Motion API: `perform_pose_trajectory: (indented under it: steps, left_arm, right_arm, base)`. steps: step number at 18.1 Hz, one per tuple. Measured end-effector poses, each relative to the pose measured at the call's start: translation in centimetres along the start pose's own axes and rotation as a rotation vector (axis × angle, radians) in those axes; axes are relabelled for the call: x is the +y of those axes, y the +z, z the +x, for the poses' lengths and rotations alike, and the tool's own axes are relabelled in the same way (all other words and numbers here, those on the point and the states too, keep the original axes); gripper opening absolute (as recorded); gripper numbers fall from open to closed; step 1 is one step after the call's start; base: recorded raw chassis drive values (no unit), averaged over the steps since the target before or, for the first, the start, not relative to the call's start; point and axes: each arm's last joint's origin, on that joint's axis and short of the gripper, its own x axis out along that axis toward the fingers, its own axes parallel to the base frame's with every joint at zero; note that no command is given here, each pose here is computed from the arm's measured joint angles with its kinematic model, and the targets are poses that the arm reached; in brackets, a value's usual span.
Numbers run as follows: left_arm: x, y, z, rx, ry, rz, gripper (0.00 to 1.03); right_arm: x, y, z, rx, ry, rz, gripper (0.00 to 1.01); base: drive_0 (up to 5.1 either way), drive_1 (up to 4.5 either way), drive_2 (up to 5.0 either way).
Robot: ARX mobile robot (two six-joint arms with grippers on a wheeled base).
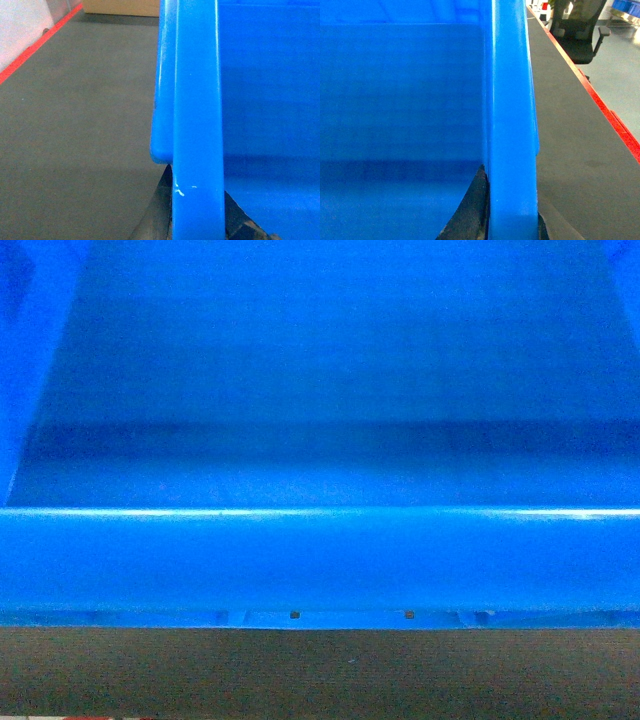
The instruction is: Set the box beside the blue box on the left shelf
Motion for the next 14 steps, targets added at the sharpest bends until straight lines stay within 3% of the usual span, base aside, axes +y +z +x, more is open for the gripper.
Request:
perform_pose_trajectory:
  steps: [8, 14]
  left_arm:
    - [-0.01, -0.01, 0.00, 0.001, -0.002, 0.000, 0.07]
    - [-0.01, 0.00, 0.00, 0.000, -0.002, 0.000, 0.07]
  right_arm:
    - [-0.01, -0.02, 0.00, 0.002, -0.002, -0.001, 0.10]
    - [-0.01, 0.01, 0.00, 0.000, -0.001, 0.000, 0.10]
  base:
    - [0.0, 0.00, 0.0]
    - [-1.8, -1.77, -1.8]
